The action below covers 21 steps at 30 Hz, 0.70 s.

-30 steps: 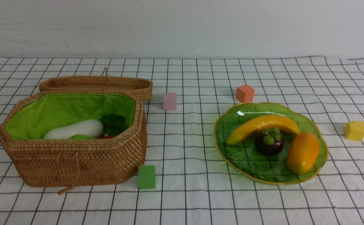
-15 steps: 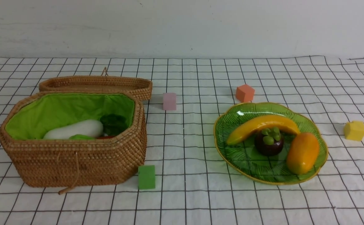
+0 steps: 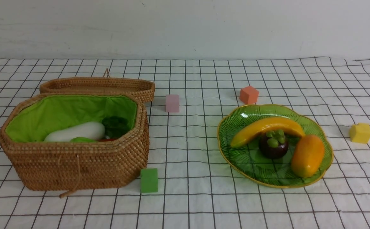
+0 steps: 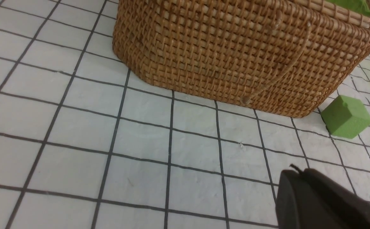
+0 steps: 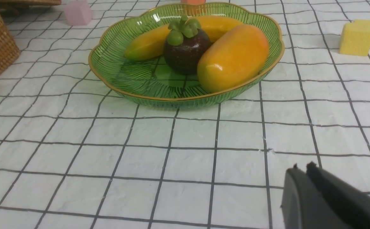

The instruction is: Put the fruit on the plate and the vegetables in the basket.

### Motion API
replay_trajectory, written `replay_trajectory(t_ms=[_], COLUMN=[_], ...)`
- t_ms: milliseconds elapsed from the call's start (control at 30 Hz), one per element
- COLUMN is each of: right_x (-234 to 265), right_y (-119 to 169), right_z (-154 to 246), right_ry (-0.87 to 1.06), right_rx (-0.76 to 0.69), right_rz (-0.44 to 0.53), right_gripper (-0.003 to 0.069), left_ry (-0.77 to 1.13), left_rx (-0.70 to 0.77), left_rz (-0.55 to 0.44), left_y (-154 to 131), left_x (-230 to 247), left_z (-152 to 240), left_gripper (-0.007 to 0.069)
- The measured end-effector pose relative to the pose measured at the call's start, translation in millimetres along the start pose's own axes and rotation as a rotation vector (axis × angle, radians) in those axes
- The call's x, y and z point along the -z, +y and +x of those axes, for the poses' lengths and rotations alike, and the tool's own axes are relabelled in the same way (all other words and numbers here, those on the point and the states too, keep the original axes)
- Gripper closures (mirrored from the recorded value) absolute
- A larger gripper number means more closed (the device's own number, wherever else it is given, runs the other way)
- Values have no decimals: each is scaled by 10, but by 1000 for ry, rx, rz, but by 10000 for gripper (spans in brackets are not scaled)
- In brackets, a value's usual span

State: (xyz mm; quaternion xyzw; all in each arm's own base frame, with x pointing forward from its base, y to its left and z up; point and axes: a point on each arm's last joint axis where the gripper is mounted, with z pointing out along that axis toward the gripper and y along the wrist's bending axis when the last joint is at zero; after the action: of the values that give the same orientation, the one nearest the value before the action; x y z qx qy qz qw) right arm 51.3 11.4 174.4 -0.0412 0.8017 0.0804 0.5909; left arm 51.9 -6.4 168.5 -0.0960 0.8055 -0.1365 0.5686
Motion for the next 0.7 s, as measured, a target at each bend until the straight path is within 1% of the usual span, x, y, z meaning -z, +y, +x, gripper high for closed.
replay_trajectory(t_ms=[700], right_x=[0], right_y=[0], right_z=[1], right_ry=[1], right_rx=[0], right_rz=[0], right_gripper=[585], left_ry=[0], left_rx=[0], left_rz=[0], left_y=[0], left_x=[0], left_z=[0], left_gripper=[627])
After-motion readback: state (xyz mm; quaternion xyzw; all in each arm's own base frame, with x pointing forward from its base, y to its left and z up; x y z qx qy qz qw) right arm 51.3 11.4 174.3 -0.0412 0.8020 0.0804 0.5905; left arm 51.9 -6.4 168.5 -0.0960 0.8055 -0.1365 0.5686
